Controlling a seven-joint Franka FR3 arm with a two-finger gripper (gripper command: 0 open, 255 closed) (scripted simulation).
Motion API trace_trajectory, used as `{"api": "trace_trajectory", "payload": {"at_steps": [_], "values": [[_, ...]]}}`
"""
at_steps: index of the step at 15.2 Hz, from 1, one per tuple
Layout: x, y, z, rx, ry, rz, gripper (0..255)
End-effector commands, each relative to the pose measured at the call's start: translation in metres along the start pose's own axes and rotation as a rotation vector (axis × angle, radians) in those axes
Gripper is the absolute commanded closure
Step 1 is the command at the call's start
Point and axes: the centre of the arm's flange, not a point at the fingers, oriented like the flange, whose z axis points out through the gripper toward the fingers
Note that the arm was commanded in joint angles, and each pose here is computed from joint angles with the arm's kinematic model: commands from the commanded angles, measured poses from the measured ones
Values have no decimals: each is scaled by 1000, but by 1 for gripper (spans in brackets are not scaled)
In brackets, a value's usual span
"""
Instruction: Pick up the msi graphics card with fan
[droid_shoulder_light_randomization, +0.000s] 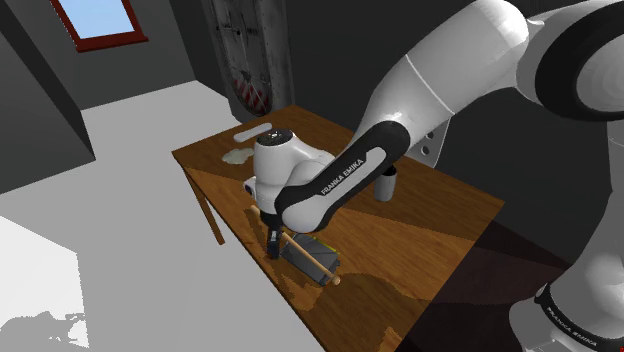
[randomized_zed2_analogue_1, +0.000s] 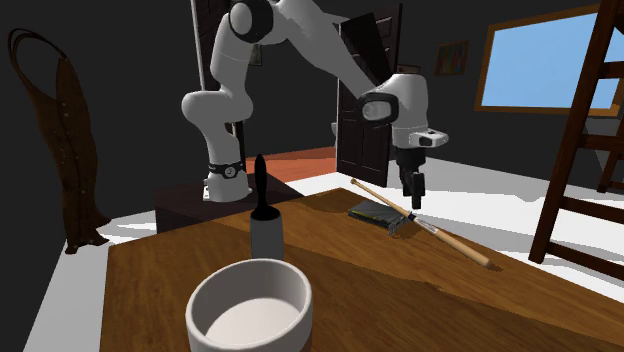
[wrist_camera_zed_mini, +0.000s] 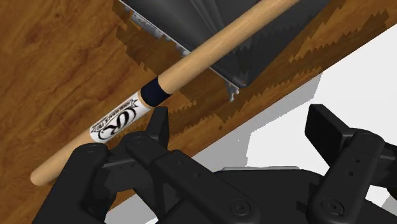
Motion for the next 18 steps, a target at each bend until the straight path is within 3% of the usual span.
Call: {"api": "trace_trajectory", "payload": {"at_steps": [1,9,10,18], "values": [[5,-4,12,2,1,-12,0],[1,-3,47,2,0,-12,0],[2,-3,46,2,0,-12,255],[0,-5,48,2,0,-12,255]]}}
